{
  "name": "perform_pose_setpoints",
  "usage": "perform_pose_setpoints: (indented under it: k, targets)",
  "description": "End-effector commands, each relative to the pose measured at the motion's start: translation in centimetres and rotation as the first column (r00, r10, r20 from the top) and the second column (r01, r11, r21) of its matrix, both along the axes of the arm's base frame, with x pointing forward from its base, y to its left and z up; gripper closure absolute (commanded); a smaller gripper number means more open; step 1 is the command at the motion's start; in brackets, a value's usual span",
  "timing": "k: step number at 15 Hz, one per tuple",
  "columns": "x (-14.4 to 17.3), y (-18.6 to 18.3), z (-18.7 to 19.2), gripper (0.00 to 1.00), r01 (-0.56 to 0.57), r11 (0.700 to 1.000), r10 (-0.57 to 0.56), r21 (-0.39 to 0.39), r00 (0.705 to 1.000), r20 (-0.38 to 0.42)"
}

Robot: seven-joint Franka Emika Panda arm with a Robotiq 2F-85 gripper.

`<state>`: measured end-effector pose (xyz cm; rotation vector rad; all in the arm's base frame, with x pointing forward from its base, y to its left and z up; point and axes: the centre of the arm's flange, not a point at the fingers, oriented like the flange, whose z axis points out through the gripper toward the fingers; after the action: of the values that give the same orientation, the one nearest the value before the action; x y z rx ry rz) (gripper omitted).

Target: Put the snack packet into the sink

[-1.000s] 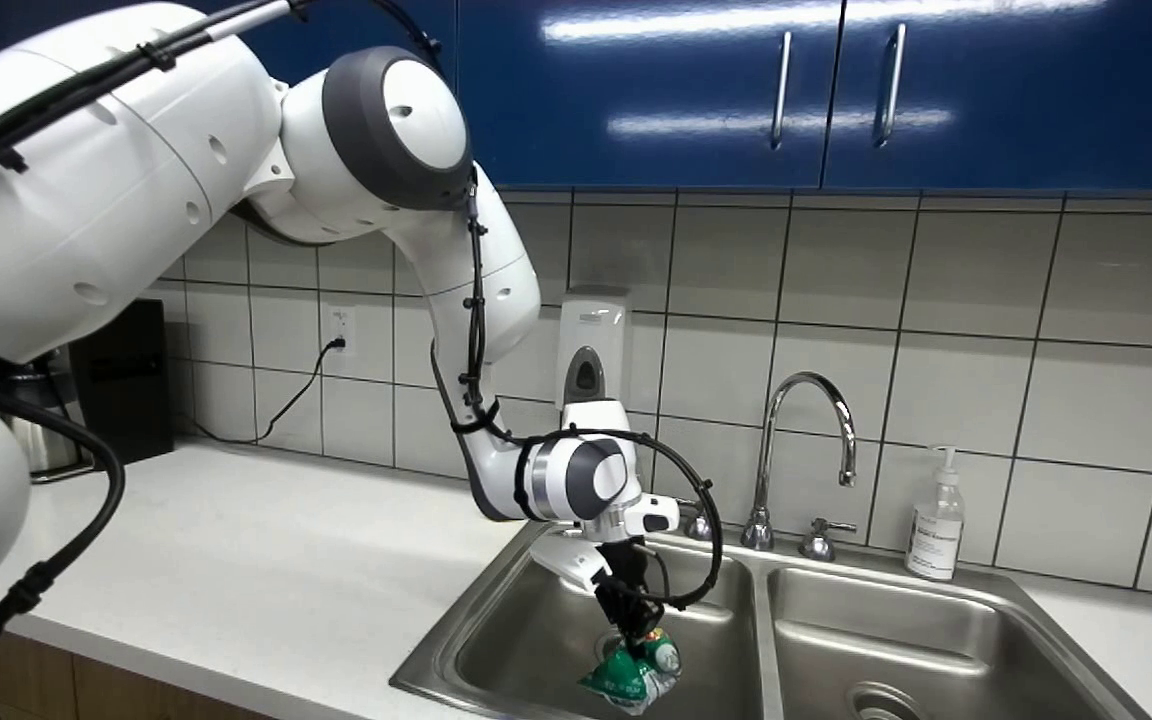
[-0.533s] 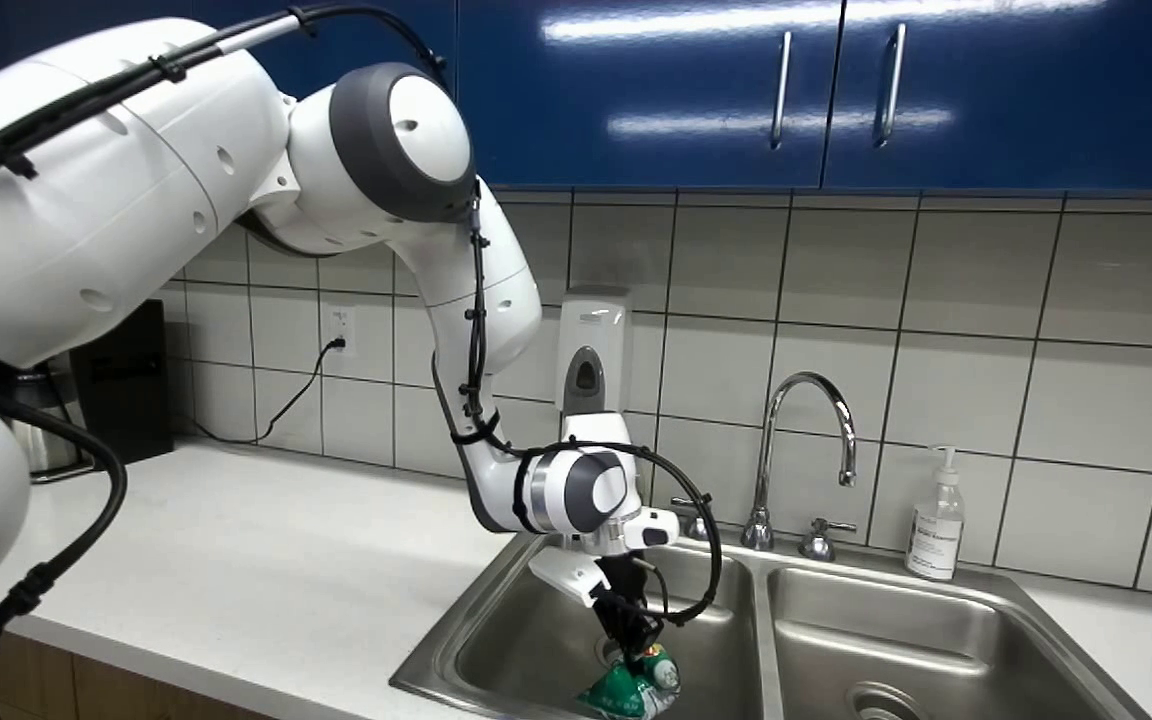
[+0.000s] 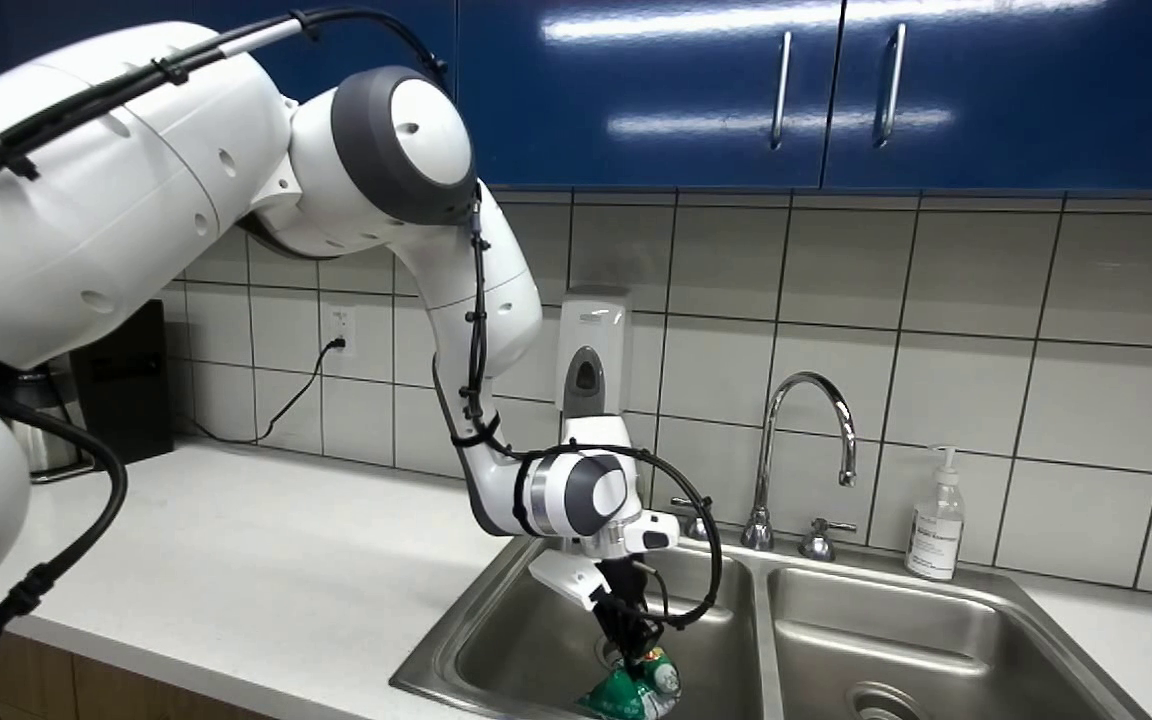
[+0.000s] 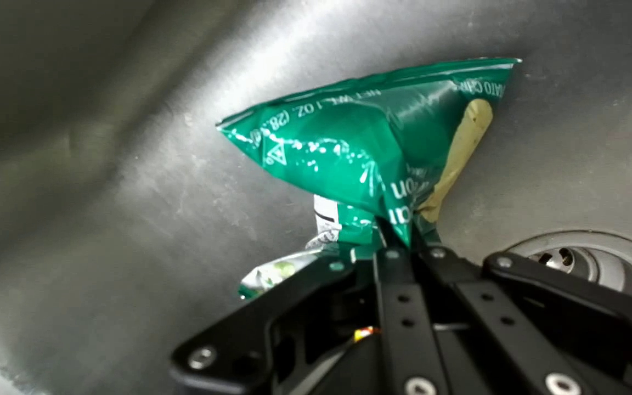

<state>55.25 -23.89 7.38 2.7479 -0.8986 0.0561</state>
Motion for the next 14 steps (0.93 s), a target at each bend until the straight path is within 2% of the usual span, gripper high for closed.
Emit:
perform_pose_setpoints:
  k: [1,5,10,11,14]
  targets:
    - [0.0,-0.6,0.0,0.71,-0.014,1.0,0.014,-0.005,1.0,0.004]
    - [0.1,-0.7,0.9,0.42,-0.02,1.0,0.021,-0.016,0.999,0.029]
    - [0.9,-0.5,2.7,0.05,-0.051,0.998,0.057,-0.048,0.992,0.115]
    - [1.1,-0.4,3.1,0.0,-0.054,0.997,0.06,-0.051,0.99,0.128]
    - [1.5,-0.1,4.4,0.0,-0.089,0.993,0.1,-0.073,0.98,0.173]
